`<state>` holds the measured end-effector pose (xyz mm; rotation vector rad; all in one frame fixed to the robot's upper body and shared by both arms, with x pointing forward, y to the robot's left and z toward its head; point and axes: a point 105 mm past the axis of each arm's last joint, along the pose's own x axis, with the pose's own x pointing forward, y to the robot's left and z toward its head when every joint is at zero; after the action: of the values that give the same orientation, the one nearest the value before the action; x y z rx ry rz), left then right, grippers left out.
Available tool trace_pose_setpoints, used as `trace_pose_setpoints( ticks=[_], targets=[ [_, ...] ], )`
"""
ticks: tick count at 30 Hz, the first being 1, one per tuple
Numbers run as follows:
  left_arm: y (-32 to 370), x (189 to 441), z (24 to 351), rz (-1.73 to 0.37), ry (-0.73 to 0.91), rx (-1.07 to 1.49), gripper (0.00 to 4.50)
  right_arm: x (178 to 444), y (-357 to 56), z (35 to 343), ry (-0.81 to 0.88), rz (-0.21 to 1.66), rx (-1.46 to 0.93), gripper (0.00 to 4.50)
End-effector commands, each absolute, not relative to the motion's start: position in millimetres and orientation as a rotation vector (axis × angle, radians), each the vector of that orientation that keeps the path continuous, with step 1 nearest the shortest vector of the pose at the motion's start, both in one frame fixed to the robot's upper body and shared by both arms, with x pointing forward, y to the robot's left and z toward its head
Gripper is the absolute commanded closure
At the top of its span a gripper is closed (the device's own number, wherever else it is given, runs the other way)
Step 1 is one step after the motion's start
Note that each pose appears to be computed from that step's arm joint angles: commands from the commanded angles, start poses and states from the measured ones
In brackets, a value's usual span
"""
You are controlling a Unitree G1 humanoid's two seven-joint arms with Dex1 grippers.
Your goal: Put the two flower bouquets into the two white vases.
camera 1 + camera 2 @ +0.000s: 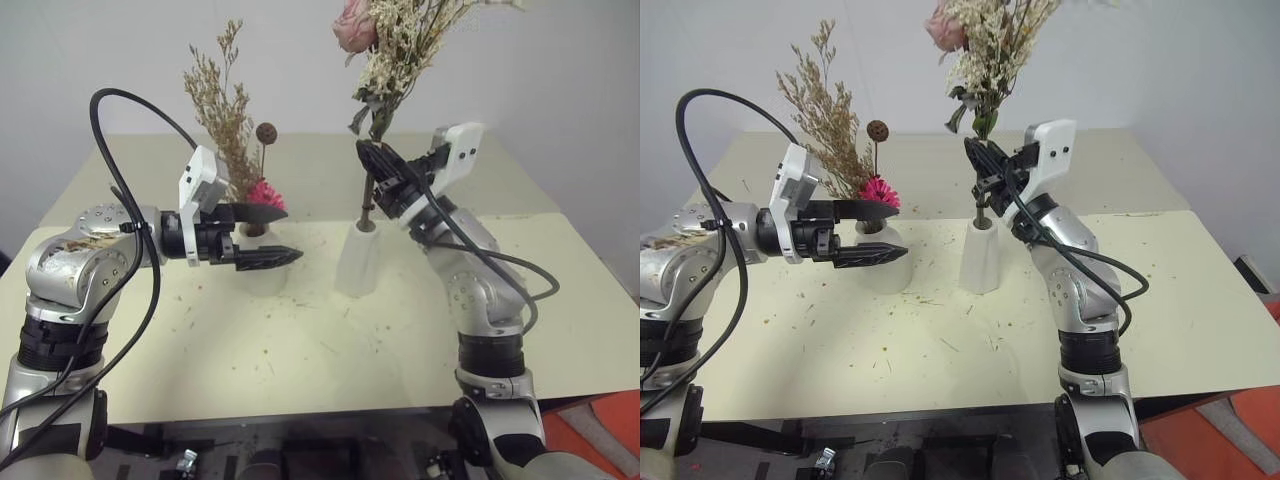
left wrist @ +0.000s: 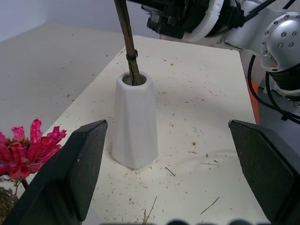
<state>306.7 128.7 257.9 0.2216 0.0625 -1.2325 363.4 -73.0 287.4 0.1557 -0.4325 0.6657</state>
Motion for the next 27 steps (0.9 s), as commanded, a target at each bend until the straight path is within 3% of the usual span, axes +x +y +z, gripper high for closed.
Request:
trace_pose_setpoints(
  ticks=[1, 11, 24, 27],
  targets=[
    [131, 302, 271, -1.223, 0.012, 0.254, 0.0, 360, -74, 291, -0.483, 0.655, 0.127, 4.27],
    [132, 302, 270, -1.223, 0.018, 0.255, 0.0, 366, -75, 272, -0.456, 0.618, 0.12, 4.27],
    [131, 303, 271, -1.225, 0.02, 0.256, 0.0, 344, -85, 254, -0.469, 0.615, 0.048, 0.03],
    [131, 303, 270, -1.225, 0.022, 0.255, 0.0, 335, -90, 254, -0.483, 0.63, 0.013, 0.03]
  ],
)
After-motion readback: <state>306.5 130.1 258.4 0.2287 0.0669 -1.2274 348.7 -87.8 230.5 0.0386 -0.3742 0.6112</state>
